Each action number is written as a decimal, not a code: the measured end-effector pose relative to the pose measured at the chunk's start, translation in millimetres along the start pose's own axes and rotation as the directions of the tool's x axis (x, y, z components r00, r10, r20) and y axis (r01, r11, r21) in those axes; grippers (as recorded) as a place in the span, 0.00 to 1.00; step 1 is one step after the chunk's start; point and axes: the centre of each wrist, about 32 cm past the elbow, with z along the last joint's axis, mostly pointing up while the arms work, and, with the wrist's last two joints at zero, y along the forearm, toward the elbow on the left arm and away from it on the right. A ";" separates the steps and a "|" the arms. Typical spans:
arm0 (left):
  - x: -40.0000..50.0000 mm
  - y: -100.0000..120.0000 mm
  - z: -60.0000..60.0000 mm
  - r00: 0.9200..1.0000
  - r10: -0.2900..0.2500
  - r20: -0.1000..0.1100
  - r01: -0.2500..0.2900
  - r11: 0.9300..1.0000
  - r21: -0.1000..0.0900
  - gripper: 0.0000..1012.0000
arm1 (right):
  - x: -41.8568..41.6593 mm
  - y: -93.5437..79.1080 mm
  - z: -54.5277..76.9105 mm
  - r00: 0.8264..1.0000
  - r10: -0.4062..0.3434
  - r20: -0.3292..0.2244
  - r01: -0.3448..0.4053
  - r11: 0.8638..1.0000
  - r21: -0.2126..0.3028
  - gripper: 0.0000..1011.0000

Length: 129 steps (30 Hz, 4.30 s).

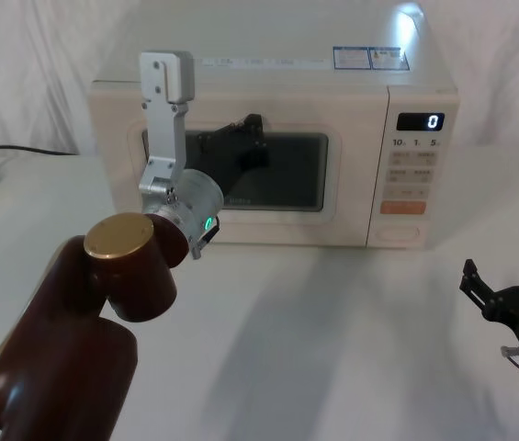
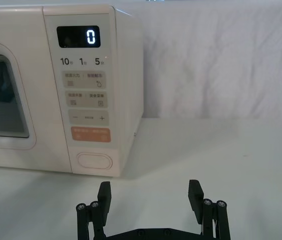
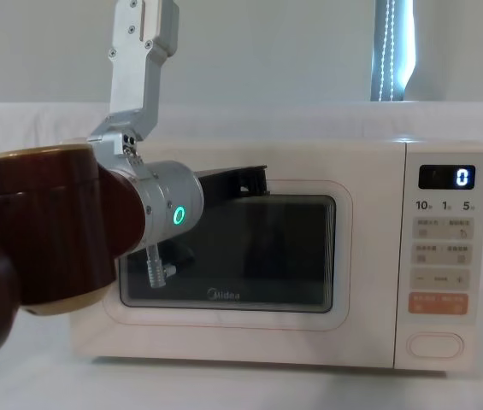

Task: Press the button to open the microwave door with one hand; close the microwave door with the other hand.

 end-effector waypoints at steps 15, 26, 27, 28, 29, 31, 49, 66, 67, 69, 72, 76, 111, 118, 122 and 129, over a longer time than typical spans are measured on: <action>3.4 35.2 11.6 1.000 0.004 0.009 -0.004 1.000 -0.009 0.00 | 0.0 0.0 0.0 1.000 0.000 0.000 0.000 1.000 0.000 0.99; 15.5 80.6 9.0 1.000 -0.004 0.025 0.004 1.000 0.002 0.00 | 0.0 0.0 0.0 1.000 0.000 0.000 0.000 1.000 0.000 0.99; 17.0 84.9 8.4 1.000 -0.004 0.029 0.004 1.000 0.004 0.00 | 0.0 0.0 0.0 1.000 0.000 0.000 0.000 1.000 0.000 0.99; 18.1 87.9 7.8 1.000 -0.005 0.031 0.005 1.000 0.005 0.00 | 0.0 0.0 0.0 1.000 0.000 0.000 0.000 1.000 0.000 0.99; 18.8 90.3 7.4 0.999 -0.006 0.032 0.005 1.000 0.006 0.00 | 0.0 0.0 0.0 1.000 0.000 0.000 0.000 1.000 0.000 0.99; 22.5 100.8 5.7 0.999 -0.005 0.040 0.005 1.000 0.010 0.00 | 0.0 0.0 0.0 1.000 0.000 0.000 0.000 1.000 0.000 0.99; 49.2 171.1 -15.6 0.995 0.058 0.079 -0.061 0.998 0.035 0.00 | 0.0 0.0 0.0 1.000 0.000 0.000 0.000 1.000 0.000 0.99; 56.4 195.4 -54.2 0.983 0.157 0.096 -0.164 0.984 0.072 0.00 | 0.0 0.0 0.0 1.000 0.000 0.000 0.000 1.000 0.000 0.99; 56.7 195.9 -55.6 0.982 0.162 0.094 -0.170 0.983 0.072 0.00 | 0.0 0.0 0.0 1.000 0.000 0.000 0.000 1.000 0.000 0.99; 57.6 196.8 -59.3 0.980 0.179 0.086 -0.185 0.980 0.072 0.00 | 0.0 0.0 0.0 1.000 0.000 0.000 0.000 1.000 0.000 0.99; 58.6 197.6 -63.3 0.978 0.194 0.075 -0.199 0.977 0.073 0.01 | 0.0 0.0 0.0 1.000 0.000 0.000 0.000 1.000 0.000 0.99; 59.1 198.4 -66.9 0.977 0.204 0.064 -0.208 0.975 0.072 0.09 | 0.0 0.0 0.0 1.000 0.000 0.000 0.000 1.000 0.000 0.99; 60.2 194.7 -100.1 0.960 0.281 -0.011 -0.280 0.959 0.051 0.99 | 0.0 0.0 0.0 1.000 0.000 0.000 0.000 1.000 0.000 0.99; 59.9 194.8 -99.7 0.960 0.279 -0.010 -0.278 0.959 0.052 0.99 | 0.0 0.0 0.0 1.000 0.000 0.000 0.000 1.000 0.000 0.99; 59.8 194.8 -99.7 0.960 0.279 -0.010 -0.278 0.959 0.052 0.99 | 0.0 0.0 0.0 1.000 0.000 0.000 0.000 1.000 0.000 0.99; 59.7 194.8 -99.6 0.960 0.278 -0.010 -0.277 0.959 0.053 0.99 | 0.0 0.0 0.0 1.000 0.000 0.000 0.000 1.000 0.000 0.99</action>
